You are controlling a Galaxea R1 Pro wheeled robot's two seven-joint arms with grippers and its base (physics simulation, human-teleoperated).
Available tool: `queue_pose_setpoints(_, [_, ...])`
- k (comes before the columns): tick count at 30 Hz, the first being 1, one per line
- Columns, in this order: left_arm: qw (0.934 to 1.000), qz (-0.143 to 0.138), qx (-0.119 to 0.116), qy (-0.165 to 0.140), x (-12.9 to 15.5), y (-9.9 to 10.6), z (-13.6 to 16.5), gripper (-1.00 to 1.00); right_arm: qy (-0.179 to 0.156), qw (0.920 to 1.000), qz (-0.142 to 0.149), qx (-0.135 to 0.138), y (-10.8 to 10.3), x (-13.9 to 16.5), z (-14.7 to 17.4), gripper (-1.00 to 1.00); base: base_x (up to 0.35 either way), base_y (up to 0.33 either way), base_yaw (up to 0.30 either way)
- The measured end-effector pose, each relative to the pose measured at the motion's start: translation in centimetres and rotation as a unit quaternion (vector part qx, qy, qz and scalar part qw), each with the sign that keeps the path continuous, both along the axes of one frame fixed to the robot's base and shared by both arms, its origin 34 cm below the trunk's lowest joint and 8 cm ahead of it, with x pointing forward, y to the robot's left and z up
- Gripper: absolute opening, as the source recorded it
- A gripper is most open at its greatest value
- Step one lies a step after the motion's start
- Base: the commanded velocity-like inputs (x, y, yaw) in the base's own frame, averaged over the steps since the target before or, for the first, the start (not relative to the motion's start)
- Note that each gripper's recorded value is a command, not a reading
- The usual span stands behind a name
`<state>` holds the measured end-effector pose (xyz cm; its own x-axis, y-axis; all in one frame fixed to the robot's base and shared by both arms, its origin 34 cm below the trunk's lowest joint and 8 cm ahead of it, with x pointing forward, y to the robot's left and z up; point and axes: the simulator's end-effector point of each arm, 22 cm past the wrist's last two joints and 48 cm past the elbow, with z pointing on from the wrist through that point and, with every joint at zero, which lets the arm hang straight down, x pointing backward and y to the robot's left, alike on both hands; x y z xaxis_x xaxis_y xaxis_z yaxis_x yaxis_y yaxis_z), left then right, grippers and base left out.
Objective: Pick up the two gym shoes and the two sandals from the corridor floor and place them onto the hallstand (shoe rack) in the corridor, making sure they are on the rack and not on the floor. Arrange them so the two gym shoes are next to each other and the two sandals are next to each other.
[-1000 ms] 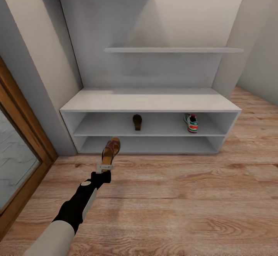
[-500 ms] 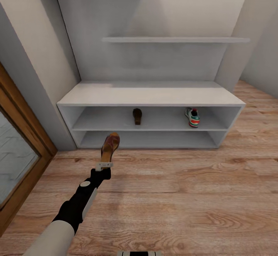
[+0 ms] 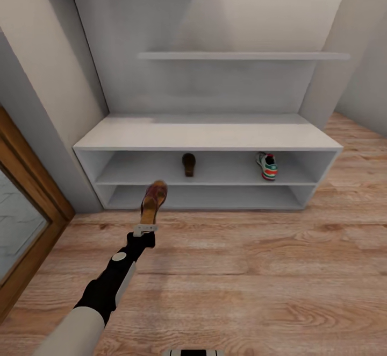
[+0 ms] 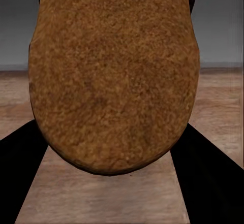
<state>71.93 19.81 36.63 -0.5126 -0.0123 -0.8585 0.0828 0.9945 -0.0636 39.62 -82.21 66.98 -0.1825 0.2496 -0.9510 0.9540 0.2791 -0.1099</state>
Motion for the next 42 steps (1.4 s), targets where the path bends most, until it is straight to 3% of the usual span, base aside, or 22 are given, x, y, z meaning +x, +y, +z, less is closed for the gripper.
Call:
queue_pose_setpoints(10, [1.0,0.002,0.001,-0.001,0.0,0.3,0.0,-1.0,0.004,1.0,-0.002,-0.001,0.0,-0.1,0.0,-1.0,0.282,-0.23,0.0])
queue_pose_setpoints(16, [0.9981,0.053,0.031,0.001,0.1,3.0,-0.2,-1.0,0.004,1.0,-0.002,-0.001,0.0,-0.1,-0.1,-1.0,0.181,-0.126,0.0])
queue_pose_setpoints(19, [0.9971,0.066,0.039,0.002,0.0,3.8,-0.2,-1.0,0.004,1.0,-0.002,-0.001,0.0,-0.1,-0.1,-1.0,0.027,-0.018,0.0])
queue_pose_setpoints(28, [0.996,0.068,0.049,0.029,-1.3,4.9,-2.4,-1.0,0.004,1.0,-0.002,-0.001,0.0,-0.1,0.0,-1.0,0.045,-0.002,0.0])
queue_pose_setpoints(42, [0.9958,0.067,0.051,0.037,-1.6,5.0,-3.0,-1.0,0.009,0.9999,-0.004,-0.002,-0.1,-0.3,-0.1,-1.0,0.151,0.0,0.0])
